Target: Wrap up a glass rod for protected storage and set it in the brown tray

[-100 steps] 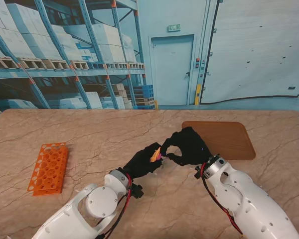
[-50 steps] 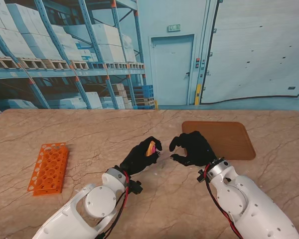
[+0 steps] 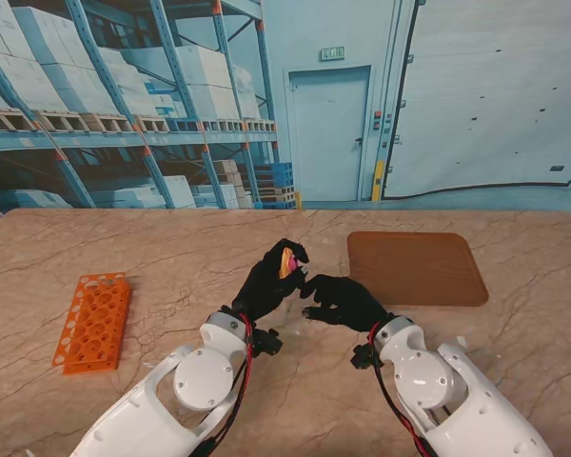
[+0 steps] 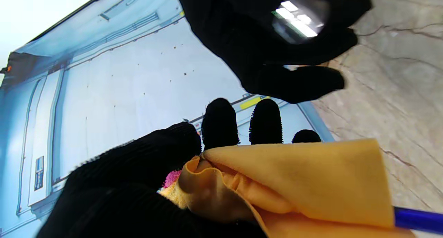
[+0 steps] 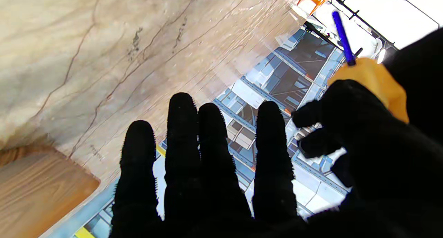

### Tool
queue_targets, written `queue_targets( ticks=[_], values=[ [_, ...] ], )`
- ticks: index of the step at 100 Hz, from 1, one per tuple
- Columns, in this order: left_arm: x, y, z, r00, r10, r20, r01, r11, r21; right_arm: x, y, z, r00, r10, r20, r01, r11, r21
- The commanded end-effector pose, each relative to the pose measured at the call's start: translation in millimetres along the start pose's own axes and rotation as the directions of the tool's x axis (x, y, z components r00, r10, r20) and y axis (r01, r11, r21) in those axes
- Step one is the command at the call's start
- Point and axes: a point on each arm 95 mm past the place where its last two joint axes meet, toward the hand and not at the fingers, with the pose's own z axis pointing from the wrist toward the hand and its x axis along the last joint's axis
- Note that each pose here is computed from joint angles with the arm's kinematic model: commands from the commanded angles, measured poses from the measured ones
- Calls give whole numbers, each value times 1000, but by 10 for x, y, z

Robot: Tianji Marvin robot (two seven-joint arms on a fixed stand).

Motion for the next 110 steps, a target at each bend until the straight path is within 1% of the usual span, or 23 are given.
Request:
queue_targets(
  ticks=[1, 9, 17, 28, 36, 48, 65, 77, 83, 101, 110],
  values=[
    [115, 30, 60, 999, -23, -22, 23, 1000, -4, 65, -55, 28, 1000, 17, -8, -16, 1000, 17],
    [143, 31, 77, 999, -49, -22, 49, 999, -1, 86, -106, 50, 999, 49, 4, -49, 997, 52],
    [159, 43, 86, 998, -68, -16, 68, 998, -11, 115, -152, 81, 995, 98, 20, -99, 992, 83],
    [170, 66, 92, 996, -86, -11, 86, 996, -19, 159, -178, 135, 986, 165, 32, -167, 981, 97],
    [172, 81, 91, 996, -92, -5, 92, 995, -24, 195, -189, 161, 974, 224, 42, -228, 968, 107],
    [173, 93, 92, 994, -109, 8, 110, 994, -27, 244, -191, 194, 958, 283, 46, -286, 952, 109],
    [176, 108, 92, 993, -122, 13, 122, 992, -25, 313, -187, 245, 920, 388, 59, -393, 915, 97],
    [177, 116, 90, 992, -127, 15, 128, 992, -21, 332, -182, 289, 905, 422, 60, -425, 902, 80],
    [179, 118, 90, 991, -130, 16, 130, 991, -18, 341, -179, 303, 894, 444, 63, -448, 891, 72],
    [173, 116, 98, 992, -126, 14, 127, 992, -12, 385, -161, 288, 854, 514, 80, -519, 852, 69],
    [169, 115, 99, 992, -125, 14, 125, 992, -8, 411, -153, 270, 831, 549, 88, -555, 830, 62]
  ],
)
